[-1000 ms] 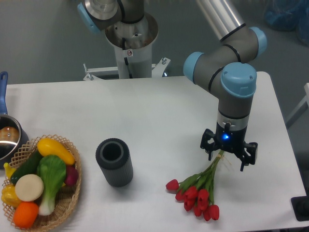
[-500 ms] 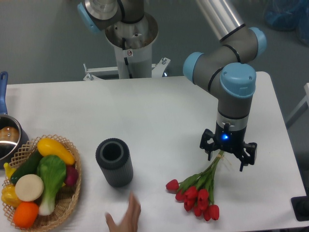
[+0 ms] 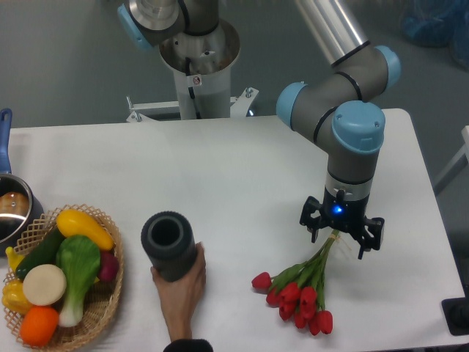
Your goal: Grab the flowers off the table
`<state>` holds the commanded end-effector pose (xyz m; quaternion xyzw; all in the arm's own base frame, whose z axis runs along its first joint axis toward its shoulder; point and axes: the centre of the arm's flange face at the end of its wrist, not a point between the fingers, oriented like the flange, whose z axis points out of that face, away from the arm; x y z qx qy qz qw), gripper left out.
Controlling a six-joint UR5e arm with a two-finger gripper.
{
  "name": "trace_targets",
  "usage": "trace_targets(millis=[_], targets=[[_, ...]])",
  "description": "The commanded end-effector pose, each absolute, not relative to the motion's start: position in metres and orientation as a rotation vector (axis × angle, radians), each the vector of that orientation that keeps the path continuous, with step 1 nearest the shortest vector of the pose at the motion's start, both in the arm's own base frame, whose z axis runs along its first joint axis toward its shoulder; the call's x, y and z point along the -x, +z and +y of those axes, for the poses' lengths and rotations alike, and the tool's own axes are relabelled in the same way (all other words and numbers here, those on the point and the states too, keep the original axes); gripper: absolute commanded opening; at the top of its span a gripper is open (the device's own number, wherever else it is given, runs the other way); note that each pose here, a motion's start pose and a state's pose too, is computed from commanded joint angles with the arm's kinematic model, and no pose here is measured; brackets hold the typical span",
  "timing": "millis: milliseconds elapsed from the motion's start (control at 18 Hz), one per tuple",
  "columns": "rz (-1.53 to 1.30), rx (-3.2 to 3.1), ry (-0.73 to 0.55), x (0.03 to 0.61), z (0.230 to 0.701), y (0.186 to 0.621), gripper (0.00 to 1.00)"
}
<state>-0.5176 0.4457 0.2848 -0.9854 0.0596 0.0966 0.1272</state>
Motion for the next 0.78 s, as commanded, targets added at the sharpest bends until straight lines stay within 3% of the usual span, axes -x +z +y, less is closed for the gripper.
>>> trace_targets(millis=[611,778], targets=[[0.212,2.915,0.197,0.516,0.442,0.237,1.00],[0.212,2.898,0.242,0.517,0.446,0.233,1.00]])
